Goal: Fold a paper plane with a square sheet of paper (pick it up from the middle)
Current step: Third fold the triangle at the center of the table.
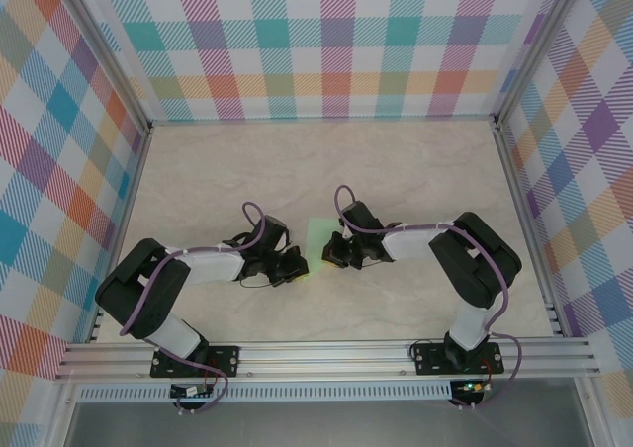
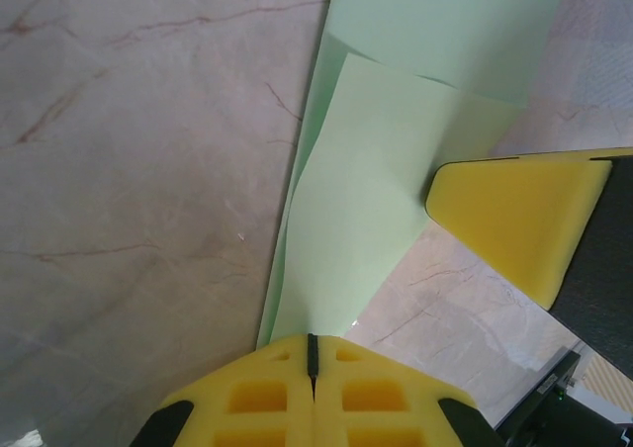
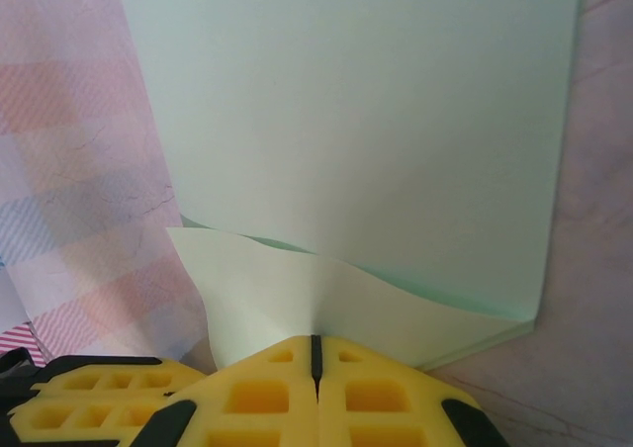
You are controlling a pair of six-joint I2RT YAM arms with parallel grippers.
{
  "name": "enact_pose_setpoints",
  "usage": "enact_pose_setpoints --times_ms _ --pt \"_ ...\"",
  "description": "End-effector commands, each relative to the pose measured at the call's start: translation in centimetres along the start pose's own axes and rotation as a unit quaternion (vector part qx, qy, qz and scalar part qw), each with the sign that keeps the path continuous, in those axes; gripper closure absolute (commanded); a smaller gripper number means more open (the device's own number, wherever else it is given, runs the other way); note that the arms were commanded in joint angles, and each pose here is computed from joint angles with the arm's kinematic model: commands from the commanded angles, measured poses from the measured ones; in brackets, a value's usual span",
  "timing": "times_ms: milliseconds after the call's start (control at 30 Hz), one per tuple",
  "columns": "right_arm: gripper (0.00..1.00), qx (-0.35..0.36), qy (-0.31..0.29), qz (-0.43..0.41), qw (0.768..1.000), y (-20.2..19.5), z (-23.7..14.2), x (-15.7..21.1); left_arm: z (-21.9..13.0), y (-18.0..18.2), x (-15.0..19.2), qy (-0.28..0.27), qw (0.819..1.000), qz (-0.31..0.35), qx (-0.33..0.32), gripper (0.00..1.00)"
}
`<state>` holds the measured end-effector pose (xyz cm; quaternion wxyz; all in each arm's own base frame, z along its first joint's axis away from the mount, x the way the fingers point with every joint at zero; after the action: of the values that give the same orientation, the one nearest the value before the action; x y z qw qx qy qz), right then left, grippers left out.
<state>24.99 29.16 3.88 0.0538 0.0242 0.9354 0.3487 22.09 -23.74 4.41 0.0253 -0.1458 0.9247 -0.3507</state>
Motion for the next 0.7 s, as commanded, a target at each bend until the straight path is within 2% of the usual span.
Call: enact_pose_setpoints --times_ms 0,233,667 --pt "0.95 0.023 -0.008 -0.023 0.999 -0.9 -0.2 0.0 0.4 2.1 0.7 0.010 0.999 -0.013 -0.035 0.96" --pt "0.95 -0.069 -0.005 -0.075 0.995 2.8 -0.7 0.6 0.4 3.6 1.2 0.018 0.997 -0.018 -0.068 0.99" --pt "0.96 -0.046 0.028 -0.075 0.996 3.0 0.8 3.2 0.5 3.6 1.1 0.018 0.997 -0.017 -0.074 1.00"
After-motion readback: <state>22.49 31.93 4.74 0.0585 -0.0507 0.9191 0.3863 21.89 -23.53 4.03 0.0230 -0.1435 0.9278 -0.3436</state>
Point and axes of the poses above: each hand's point on the last joint's axis, 136 mm out from that joint toward the fingers, its own z axis out along the fingers, its own y axis along the line the jaws close on, x = y × z, the point moved 3 cm from there along -z, back along the fingers, and after that the axes turned 6 degrees about -z, right-handed, at the moved point
